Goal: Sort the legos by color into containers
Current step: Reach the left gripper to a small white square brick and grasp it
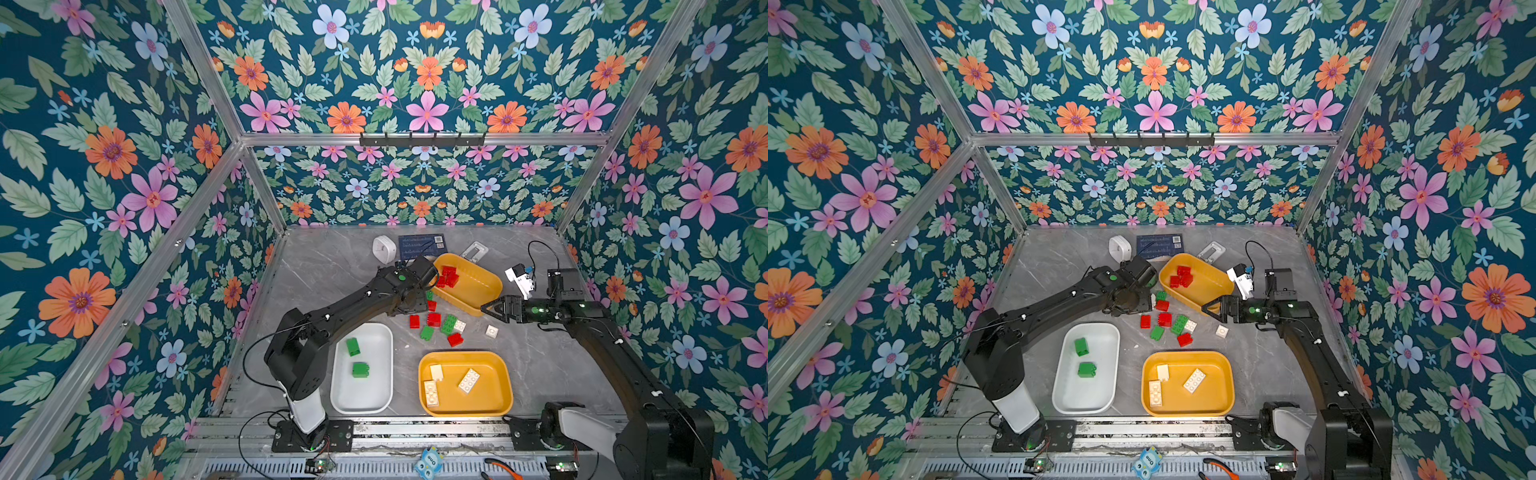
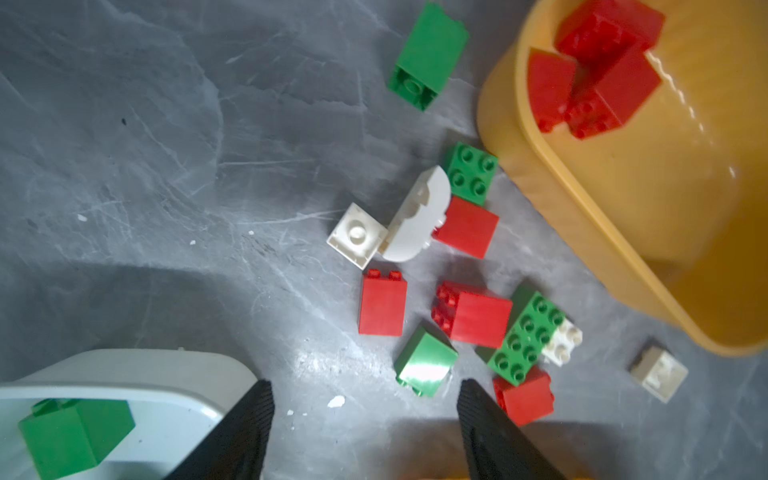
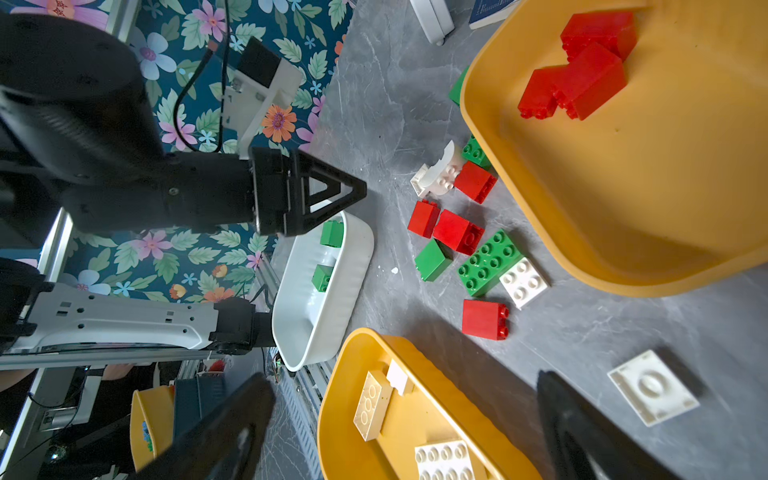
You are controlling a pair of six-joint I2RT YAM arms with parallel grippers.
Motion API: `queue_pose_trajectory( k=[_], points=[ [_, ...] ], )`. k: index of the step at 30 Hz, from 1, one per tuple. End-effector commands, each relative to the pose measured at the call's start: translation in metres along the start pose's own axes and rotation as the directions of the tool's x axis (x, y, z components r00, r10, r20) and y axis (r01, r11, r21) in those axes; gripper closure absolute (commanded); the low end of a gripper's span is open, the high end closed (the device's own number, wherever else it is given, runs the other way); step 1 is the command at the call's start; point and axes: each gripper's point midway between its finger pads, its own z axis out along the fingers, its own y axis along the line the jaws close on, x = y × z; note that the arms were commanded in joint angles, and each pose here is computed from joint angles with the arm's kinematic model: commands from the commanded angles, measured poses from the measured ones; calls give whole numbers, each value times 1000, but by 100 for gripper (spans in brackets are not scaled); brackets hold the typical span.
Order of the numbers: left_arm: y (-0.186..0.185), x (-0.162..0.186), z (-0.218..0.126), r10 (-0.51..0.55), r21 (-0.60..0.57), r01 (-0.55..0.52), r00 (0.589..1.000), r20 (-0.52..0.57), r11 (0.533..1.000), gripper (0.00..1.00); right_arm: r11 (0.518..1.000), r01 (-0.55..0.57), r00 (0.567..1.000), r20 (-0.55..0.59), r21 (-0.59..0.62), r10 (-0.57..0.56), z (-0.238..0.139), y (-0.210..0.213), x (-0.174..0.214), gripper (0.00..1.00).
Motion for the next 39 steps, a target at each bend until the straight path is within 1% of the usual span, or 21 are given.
queue_pose_trajectory(
  k=[1, 2, 4, 5, 8, 10, 13, 15, 17, 20, 27, 33, 39],
  points=[
    [10, -17, 9, -210, -62, 213, 976, 55, 975, 26, 1000, 9, 1000, 14, -13, -8, -1, 4, -6, 1],
    [10, -23, 12, -223, -74, 228, 972, 70, 971, 27, 1000, 9, 1000, 14, -14, -9, -1, 4, -6, 1],
    [4, -32, 21, -187, -82, 194, 978, 87, 978, 27, 1000, 8, 1000, 12, -17, -7, 0, 4, -7, 1],
    [6, -35, 26, -159, -109, 168, 983, 91, 980, 28, 1000, 10, 1000, 12, -18, -10, 0, 4, -9, 1],
    [8, -33, 40, -67, -166, 76, 996, 60, 983, 31, 1000, 12, 1000, 4, -19, -12, 0, 5, -9, 1],
    [13, -34, 47, -58, -186, 67, 997, 52, 980, 34, 1000, 14, 1000, 6, -18, -14, 0, 4, -9, 1],
    [15, -38, 54, -29, -185, 36, 999, 44, 982, 36, 1000, 10, 1000, 4, -18, -10, 1, 3, -8, 1],
    [9, -39, 63, 10, -162, -5, 999, 31, 987, 38, 1000, 3, 1000, 5, -21, -3, 2, 2, -7, 1],
    [7, -36, 70, 72, -157, -70, 997, 6, 985, 38, 1000, -1, 1000, 3, -21, 1, 2, 1, -6, 1],
    [9, -30, 73, 132, -145, -134, 991, -24, 980, 40, 1000, 0, 1000, -1, -13, 0, 2, 1, -4, 1],
    [7, -12, 78, 273, -62, -279, 958, -89, 958, 41, 1000, -9, 1000, -5, -8, 9, 3, -2, 0, 1],
    [4, -5, 88, 330, -37, -336, 936, -118, 941, 40, 1000, -11, 1000, -4, -1, 11, 2, -2, 1, 1],
    [0, -3, 94, 356, -14, -360, 925, -131, 933, 40, 1000, -9, 1000, -4, 14, 9, -1, -2, 3, 1]
  ],
)
